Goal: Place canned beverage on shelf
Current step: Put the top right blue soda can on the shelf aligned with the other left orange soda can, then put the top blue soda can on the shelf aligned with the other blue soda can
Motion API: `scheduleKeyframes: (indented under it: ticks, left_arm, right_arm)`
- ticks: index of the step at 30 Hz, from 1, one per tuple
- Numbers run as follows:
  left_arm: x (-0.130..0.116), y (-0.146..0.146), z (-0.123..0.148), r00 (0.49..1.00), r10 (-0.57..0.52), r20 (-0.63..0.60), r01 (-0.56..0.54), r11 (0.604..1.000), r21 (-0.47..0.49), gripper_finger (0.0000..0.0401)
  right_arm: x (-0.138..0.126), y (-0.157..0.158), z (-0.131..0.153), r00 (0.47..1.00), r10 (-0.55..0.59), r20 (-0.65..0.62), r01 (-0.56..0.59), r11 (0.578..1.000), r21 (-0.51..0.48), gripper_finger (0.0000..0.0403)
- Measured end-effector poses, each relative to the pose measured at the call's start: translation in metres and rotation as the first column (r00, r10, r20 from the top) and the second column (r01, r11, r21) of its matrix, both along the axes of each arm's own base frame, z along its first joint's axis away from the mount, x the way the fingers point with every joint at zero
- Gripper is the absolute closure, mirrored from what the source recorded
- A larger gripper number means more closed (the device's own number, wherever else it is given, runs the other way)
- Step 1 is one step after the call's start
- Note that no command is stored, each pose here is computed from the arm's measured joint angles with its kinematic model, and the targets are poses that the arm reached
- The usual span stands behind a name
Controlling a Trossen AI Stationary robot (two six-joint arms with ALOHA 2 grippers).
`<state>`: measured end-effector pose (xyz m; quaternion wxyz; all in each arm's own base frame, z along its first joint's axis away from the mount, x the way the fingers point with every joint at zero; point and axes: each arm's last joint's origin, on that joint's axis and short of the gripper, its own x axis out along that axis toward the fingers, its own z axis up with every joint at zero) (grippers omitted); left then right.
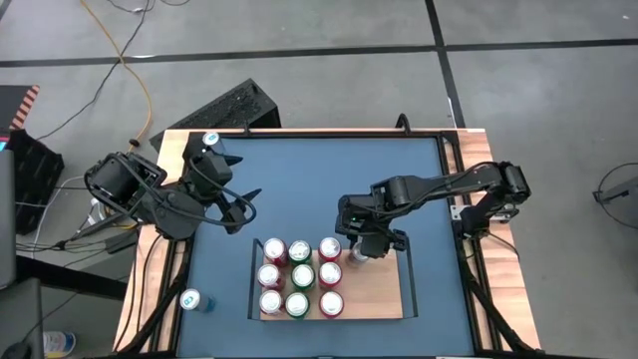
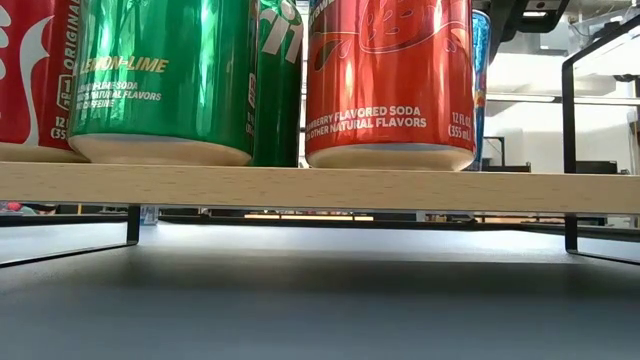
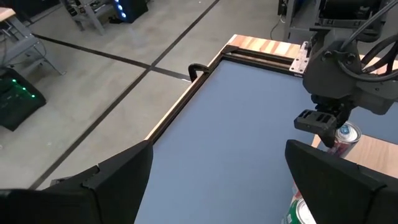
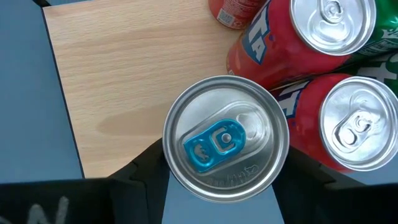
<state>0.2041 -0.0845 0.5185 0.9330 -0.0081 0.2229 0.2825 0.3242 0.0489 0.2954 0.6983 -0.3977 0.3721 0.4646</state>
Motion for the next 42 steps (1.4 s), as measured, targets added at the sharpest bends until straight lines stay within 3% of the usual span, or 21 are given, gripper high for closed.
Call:
scheduleKeyframes:
  ticks: [11, 22, 30, 35, 42]
  left_arm:
    - [0.000, 0.000, 0.000, 1.000, -0.004, -0.002, 0.004, 1.000, -0.003, 0.0048]
    - [0.000, 0.000, 0.000, 1.000, -0.002, 0.001, 0.002, 1.000, -0.008, 0.0048]
    - [0.000, -0.001, -0.001, 1.000, 0.008, 0.023, -0.006, 0.998, -0.069, 0.0048]
    - [0.003, 0.006, -0.001, 0.995, 0.078, 0.060, -0.070, 0.989, -0.132, 0.0048]
    - [0.013, 0.034, -0.002, 0.979, 0.197, 0.059, -0.177, 0.954, -0.241, 0.0048]
  right_arm:
    - [0.000, 0.001, 0.001, 1.000, 0.001, 0.004, -0.001, 1.000, -0.001, 0.0130]
    - [0.000, 0.000, 0.000, 0.999, -0.051, -0.019, 0.051, 0.999, 0.008, 0.0126]
    - [-0.011, -0.002, 0.015, 0.995, -0.100, -0.006, 0.100, 0.995, 0.029, 0.0126]
    - [-0.025, -0.004, 0.033, 0.991, -0.128, 0.049, 0.125, 0.991, 0.044, 0.0126]
    - [-0.045, -0.010, 0.057, 0.950, -0.290, 0.114, 0.288, 0.957, 0.030, 0.0126]
